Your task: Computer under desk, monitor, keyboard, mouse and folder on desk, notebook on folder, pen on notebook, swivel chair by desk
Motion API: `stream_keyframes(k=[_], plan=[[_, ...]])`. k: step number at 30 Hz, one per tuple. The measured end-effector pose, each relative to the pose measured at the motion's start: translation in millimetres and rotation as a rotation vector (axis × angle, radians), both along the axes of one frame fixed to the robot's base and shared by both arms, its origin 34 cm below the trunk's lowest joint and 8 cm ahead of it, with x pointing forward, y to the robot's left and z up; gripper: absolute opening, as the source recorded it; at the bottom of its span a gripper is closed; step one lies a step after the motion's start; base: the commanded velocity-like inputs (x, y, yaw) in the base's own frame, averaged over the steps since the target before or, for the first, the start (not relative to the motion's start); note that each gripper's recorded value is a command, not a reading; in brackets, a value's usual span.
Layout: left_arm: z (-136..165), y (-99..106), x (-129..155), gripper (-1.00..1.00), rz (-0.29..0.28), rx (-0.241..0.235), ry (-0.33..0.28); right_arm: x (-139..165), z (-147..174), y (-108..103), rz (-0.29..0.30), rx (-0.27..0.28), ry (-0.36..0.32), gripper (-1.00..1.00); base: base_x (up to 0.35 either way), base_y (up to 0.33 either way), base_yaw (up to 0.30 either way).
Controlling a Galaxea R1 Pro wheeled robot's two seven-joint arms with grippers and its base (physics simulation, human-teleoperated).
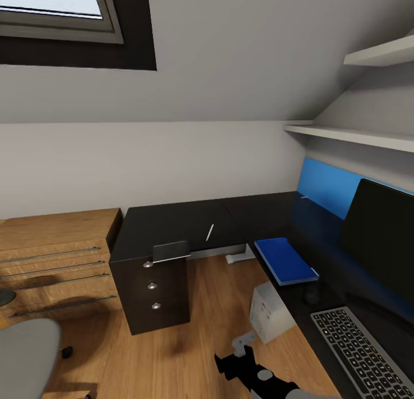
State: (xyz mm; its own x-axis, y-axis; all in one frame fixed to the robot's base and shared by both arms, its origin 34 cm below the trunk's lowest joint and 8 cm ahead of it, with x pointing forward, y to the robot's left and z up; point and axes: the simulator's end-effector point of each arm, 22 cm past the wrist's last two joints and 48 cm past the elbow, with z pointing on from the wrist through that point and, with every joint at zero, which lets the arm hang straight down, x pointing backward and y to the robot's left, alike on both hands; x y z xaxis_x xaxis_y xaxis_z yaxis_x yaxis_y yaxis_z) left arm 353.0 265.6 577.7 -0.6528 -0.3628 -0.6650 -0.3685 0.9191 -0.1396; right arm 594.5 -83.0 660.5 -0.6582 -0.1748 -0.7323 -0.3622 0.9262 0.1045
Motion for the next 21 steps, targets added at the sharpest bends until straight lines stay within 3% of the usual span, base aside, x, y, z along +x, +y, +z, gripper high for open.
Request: stream_keyframes(k=[11,21], plan=[[-0.7,-0.1,-1.1,1.00,0.001,-0.001,0.003,-6.3,-2.3,-11.6,-0.021,0.010,-0.044,1.00,0.000,0.000,0.000],[-0.9,-1.0,-1.4,1.00,-0.001,-0.002,0.004,-3.0,0.9,-15.4,-0.084,0.048,-0.054,1.00,0.000,0.000,0.001]])
